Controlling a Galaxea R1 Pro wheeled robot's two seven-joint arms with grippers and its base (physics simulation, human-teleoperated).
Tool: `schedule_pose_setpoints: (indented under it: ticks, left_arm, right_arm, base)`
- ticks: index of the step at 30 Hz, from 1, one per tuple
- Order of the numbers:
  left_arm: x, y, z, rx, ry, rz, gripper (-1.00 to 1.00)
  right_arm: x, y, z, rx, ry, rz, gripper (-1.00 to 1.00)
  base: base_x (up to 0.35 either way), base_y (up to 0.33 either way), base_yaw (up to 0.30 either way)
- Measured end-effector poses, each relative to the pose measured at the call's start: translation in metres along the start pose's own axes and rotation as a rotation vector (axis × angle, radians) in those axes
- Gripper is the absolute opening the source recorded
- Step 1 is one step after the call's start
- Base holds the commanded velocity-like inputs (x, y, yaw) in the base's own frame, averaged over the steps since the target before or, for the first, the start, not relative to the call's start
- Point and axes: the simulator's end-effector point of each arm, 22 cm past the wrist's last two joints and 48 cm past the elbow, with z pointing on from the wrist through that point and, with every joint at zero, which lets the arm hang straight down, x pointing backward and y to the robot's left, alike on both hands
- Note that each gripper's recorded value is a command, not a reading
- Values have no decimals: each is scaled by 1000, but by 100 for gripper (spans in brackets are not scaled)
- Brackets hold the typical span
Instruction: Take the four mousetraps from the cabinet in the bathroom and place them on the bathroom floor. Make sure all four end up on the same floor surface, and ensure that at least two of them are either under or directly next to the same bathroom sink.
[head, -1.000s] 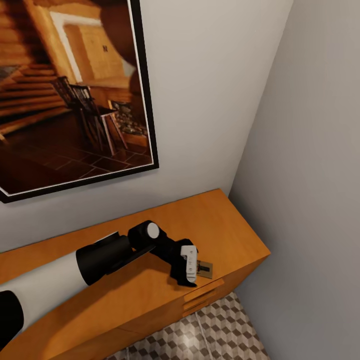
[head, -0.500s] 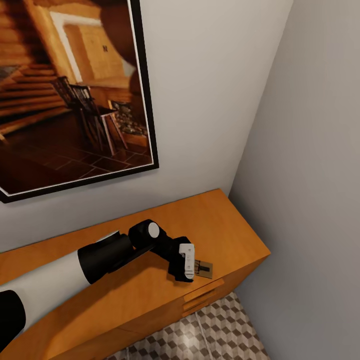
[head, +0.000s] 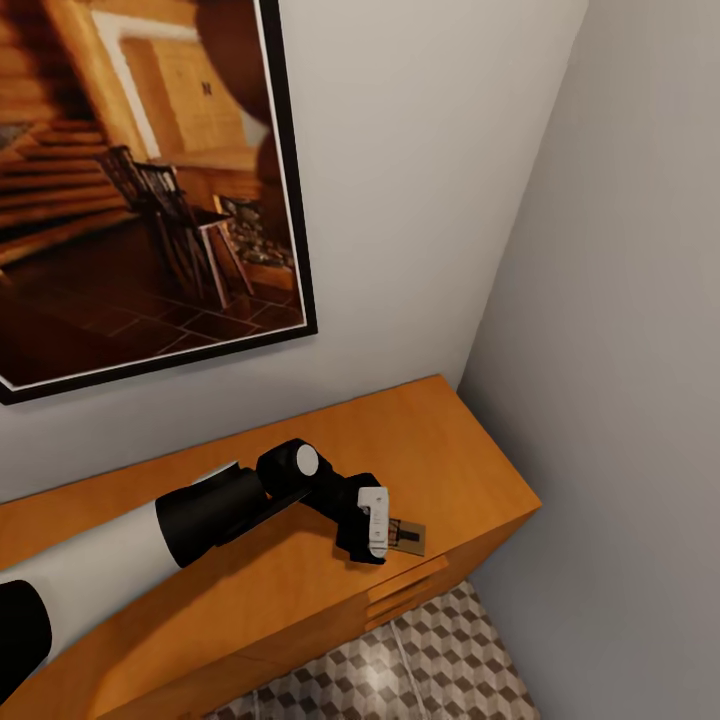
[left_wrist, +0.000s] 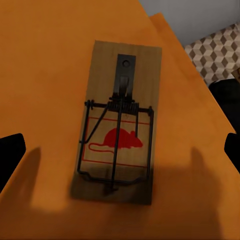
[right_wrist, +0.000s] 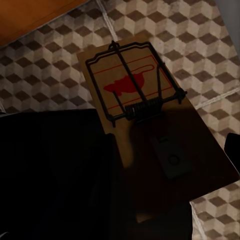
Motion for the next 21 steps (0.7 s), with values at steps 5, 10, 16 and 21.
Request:
schedule_pose_setpoints:
  ticks: [5, 10, 16, 21]
  left_arm:
    - [2, 0, 2, 4, -1, -3, 100]
    - [3, -1, 4, 9, -1, -7, 100]
    - [5, -1, 7, 14, -2, -11, 100]
    - [9, -1, 10, 19, 1, -18, 100]
  right_arm:
    - [2, 0, 0, 0, 5, 1, -100]
    - [4, 0, 0, 0, 11, 1, -100]
    - [7, 0, -1, 0, 18, 1, -100]
    - [9, 0, -1, 1, 23, 2, -100]
  base:
    - [0, 0, 0]
    - [0, 0, 0]
    - [0, 0, 0]
    - [0, 0, 0]
